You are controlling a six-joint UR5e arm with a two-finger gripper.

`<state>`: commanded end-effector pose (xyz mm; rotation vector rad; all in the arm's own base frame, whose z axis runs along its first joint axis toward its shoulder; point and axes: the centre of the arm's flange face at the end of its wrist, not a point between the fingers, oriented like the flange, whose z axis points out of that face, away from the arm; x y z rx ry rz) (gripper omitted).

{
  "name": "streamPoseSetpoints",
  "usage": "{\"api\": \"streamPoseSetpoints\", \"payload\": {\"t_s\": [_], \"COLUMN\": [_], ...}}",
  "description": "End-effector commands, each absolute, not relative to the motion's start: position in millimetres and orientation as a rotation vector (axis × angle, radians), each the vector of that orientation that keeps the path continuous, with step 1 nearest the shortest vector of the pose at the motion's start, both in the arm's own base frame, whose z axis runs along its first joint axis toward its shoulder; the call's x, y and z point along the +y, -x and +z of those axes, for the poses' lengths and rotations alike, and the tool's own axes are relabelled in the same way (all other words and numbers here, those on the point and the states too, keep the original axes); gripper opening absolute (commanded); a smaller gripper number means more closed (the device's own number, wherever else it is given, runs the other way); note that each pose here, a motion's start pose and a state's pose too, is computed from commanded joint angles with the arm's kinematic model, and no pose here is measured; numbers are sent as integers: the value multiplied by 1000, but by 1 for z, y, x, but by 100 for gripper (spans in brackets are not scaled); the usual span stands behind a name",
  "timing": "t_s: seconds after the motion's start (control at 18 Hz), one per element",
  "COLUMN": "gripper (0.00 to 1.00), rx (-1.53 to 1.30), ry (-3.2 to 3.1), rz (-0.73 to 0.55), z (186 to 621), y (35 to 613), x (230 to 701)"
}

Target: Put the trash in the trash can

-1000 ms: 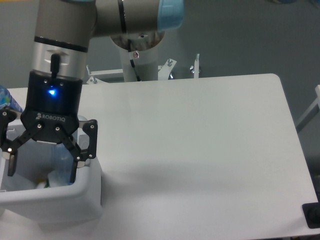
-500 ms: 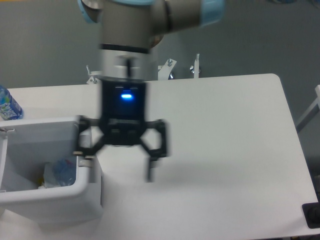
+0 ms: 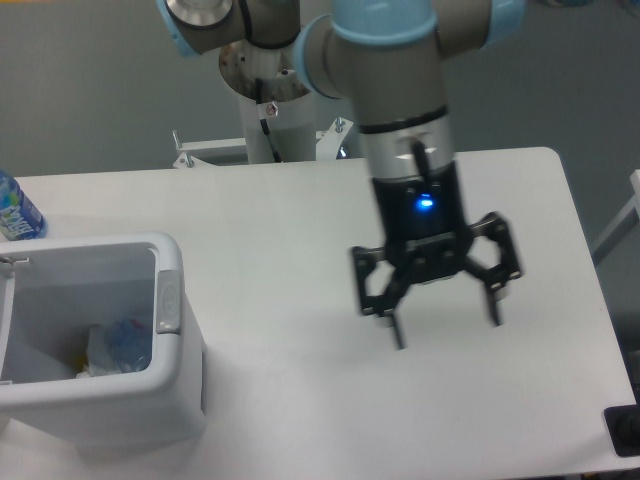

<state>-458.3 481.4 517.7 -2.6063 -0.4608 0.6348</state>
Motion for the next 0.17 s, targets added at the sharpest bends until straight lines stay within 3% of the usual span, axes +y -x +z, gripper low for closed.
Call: {"api": "streamPoseSetpoints", "payload": {"t_s": [0.17], "gripper": [100], "rx": [-310], "ry": [2706], "rz": [641], "z": [516], "y": [460], "x": [463]}}
